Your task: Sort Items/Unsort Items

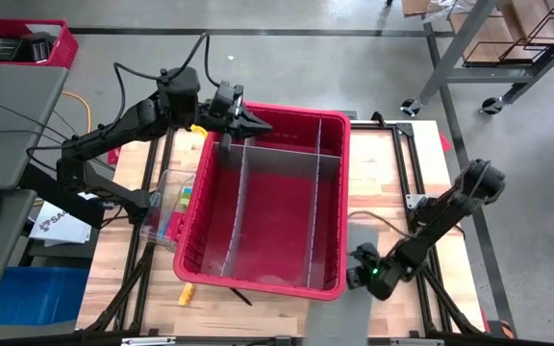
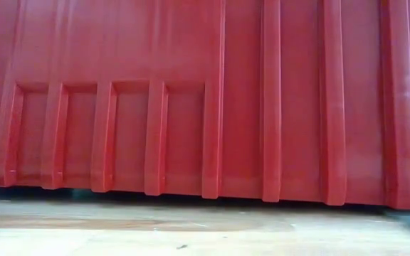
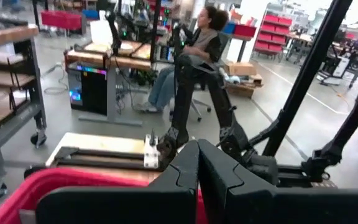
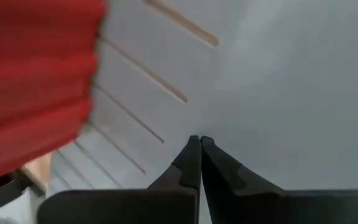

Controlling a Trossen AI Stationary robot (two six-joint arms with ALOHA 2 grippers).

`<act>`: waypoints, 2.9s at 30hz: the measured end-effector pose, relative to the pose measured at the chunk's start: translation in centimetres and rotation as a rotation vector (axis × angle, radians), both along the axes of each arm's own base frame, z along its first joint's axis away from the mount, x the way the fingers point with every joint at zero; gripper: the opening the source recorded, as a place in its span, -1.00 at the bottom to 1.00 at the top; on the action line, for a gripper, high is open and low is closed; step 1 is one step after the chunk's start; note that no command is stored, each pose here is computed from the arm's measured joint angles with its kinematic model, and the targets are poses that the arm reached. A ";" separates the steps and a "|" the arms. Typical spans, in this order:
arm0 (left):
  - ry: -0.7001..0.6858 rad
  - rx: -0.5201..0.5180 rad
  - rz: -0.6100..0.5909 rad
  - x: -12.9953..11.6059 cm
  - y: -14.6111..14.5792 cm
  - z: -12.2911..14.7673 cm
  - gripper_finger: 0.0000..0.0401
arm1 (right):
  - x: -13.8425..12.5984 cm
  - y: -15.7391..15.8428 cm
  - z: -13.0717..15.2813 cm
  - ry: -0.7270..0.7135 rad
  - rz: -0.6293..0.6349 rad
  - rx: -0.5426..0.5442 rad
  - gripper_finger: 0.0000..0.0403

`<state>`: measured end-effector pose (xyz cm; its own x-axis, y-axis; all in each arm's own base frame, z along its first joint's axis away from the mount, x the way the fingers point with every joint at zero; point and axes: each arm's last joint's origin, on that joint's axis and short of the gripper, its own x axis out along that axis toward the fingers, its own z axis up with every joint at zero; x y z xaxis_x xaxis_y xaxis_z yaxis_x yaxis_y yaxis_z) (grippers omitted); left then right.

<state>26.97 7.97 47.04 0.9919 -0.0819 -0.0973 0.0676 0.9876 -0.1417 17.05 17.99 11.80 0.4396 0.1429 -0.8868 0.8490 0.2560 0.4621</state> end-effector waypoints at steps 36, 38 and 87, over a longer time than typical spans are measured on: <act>0.035 0.036 0.003 -0.1 0.0 -0.4 -1.00 | 1.0 3.4 2.8 0.169 0.038 -0.102 -1.00; 0.036 0.040 0.016 -0.1 0.0 -0.4 -1.00 | 0.6 2.9 3.4 0.185 0.032 -0.127 -1.00; 0.220 -0.015 -0.016 -0.1 -1.1 -2.2 -1.00 | 1.6 20.2 3.8 0.476 0.336 0.206 0.04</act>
<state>26.88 6.91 44.84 0.9454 -0.1002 -0.3101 0.0486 0.9843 -0.1698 18.63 38.23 15.56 -0.0962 0.3944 -0.9139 0.8628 0.4909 0.1210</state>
